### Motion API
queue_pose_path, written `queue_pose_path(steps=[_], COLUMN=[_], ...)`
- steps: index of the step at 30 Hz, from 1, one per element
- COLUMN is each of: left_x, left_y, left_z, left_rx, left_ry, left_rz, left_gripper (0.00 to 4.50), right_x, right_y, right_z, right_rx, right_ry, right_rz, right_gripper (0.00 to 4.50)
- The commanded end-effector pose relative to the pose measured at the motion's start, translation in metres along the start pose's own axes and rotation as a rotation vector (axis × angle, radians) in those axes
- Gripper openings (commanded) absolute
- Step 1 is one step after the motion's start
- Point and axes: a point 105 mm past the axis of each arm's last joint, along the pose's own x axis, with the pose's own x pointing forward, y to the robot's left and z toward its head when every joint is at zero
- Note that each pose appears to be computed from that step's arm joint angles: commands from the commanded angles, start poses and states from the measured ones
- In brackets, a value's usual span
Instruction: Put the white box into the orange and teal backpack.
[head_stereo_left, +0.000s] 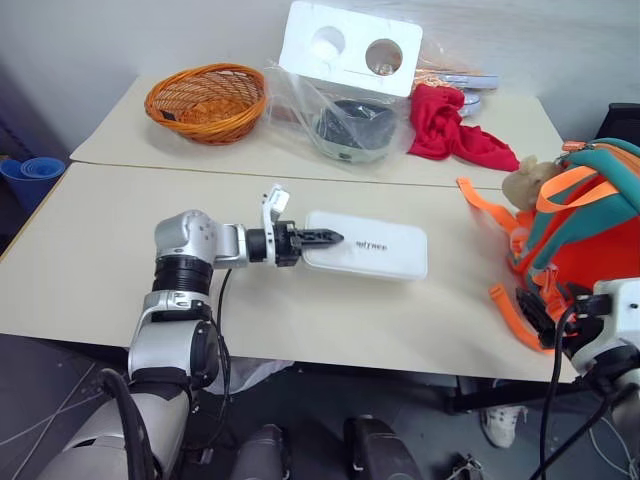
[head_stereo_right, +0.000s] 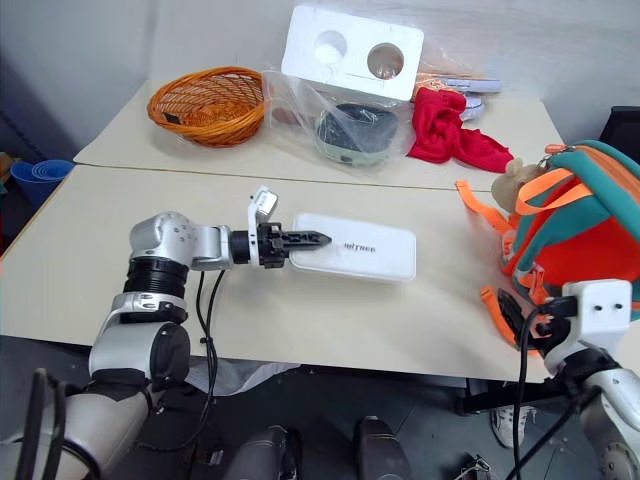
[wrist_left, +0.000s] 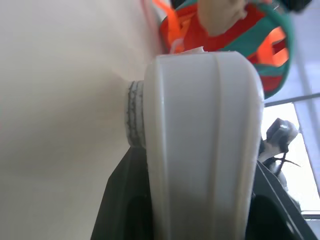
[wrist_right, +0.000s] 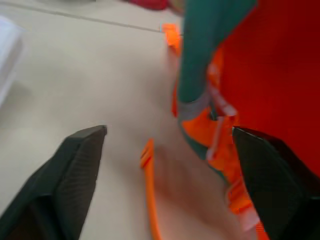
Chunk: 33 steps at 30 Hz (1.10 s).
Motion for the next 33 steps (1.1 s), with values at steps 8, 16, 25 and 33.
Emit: queue_pose_path(steps=[8,16,25,33], left_x=[-0.013,-0.050,-0.088,-0.114], left_y=[-0.039,-0.040,-0.048,-0.081], left_z=[0.042,0.060,0.076,0.082], left_rx=[0.149,0.254,0.337,0.467], left_ry=[-0.153,-0.270,-0.408,-0.450], left_rz=[-0.090,-0.010,0.032,-0.059], left_gripper=[1.24,1.24,1.24,1.24], right_x=[0.094,0.120,0.103,0.015], right_y=[0.003,0.004,0.081,0.154], right_z=[0.028,0.049,0.077,0.113], right_rx=[-0.009,-0.002,-0.059,-0.047], right_ry=[-0.098,-0.208,-0.277,-0.258], right_rz=[0.001,0.018,0.486,1.122], right_gripper=[4.50,2.90,0.02,0.02])
